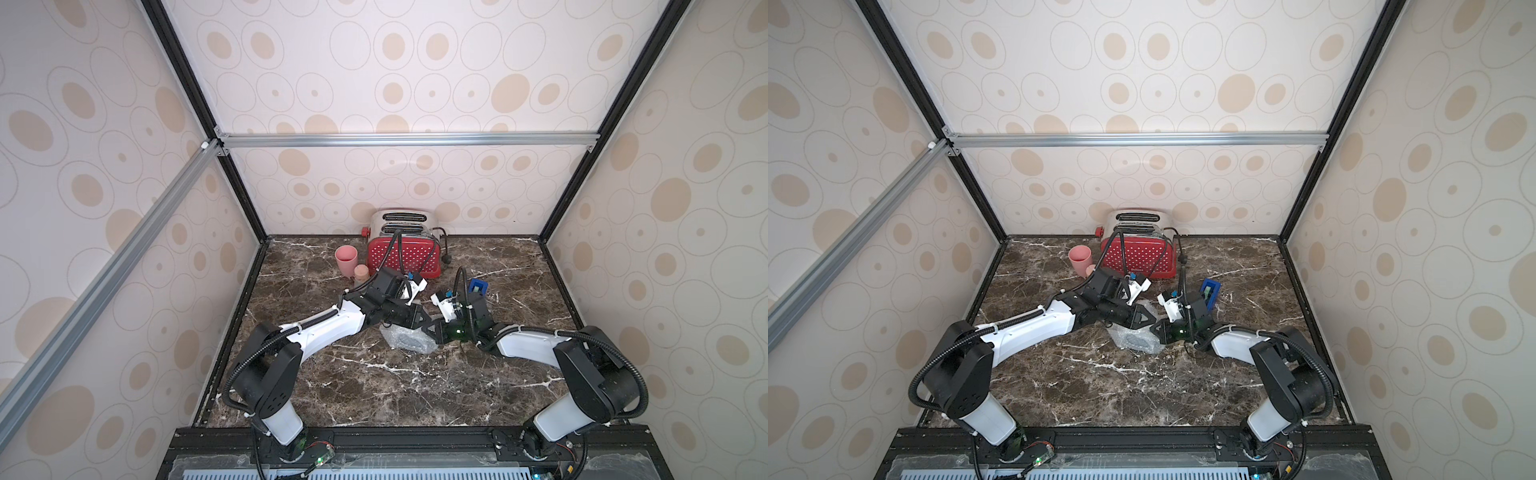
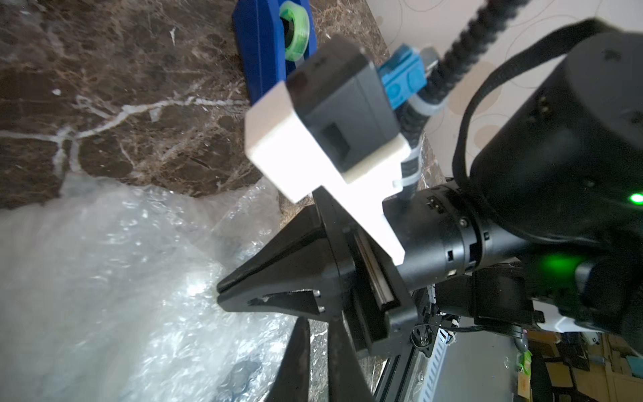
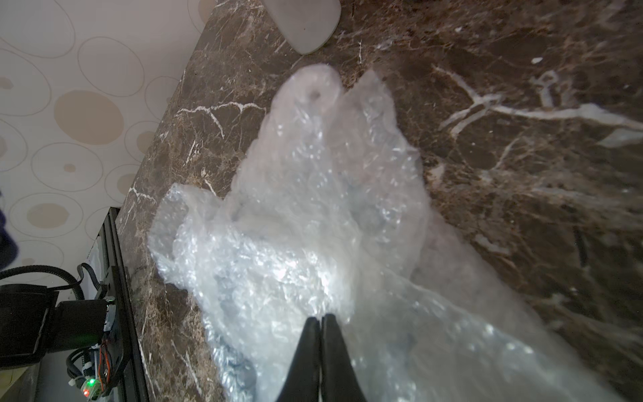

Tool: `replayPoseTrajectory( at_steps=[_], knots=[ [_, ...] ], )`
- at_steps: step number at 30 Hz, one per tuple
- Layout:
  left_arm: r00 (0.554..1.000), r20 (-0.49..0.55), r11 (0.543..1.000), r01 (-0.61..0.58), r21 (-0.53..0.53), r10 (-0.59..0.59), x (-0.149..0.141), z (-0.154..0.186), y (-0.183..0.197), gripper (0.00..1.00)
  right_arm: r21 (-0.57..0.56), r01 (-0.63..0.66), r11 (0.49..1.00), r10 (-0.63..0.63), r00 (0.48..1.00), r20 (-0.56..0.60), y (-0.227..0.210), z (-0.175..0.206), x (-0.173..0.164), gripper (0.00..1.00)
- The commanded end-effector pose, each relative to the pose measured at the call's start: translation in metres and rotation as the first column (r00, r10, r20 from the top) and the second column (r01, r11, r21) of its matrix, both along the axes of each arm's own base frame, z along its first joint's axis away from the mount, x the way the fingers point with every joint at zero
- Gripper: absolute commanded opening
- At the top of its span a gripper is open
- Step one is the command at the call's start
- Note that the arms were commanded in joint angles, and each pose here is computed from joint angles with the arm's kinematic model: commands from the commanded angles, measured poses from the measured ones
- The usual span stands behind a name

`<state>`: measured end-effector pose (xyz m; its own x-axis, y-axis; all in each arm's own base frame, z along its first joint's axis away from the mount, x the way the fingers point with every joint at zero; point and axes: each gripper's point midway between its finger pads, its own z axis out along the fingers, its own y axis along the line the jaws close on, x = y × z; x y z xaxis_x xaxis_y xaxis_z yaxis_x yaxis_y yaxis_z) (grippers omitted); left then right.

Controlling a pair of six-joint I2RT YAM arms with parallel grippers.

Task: Wrap bowls in bubble wrap
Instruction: Stick the tape on the bubble wrap.

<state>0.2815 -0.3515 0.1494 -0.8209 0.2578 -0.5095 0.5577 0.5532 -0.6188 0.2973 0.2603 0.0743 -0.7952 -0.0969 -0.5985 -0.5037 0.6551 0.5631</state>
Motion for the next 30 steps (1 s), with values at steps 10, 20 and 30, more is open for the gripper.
replayPoseTrajectory(
  at_steps=[10,20,30],
  knots=[
    [0.998,-0.058,0.998,0.018,0.054,-0.015,-0.003,-0.034,-0.001,0.00,-0.030,-0.005,1.000,0.004,1.000,-0.020,-0.003,-0.006,-0.002,0.07],
    [0.996,-0.081,0.997,0.025,0.066,-0.019,-0.008,-0.046,0.002,0.00,-0.026,-0.006,1.000,0.005,1.000,-0.018,-0.003,-0.004,-0.002,0.07],
    [0.994,-0.108,0.995,0.032,0.099,-0.021,-0.012,-0.057,0.006,0.00,-0.028,-0.007,1.000,0.006,1.000,-0.022,-0.003,-0.005,-0.002,0.07]
  ],
)
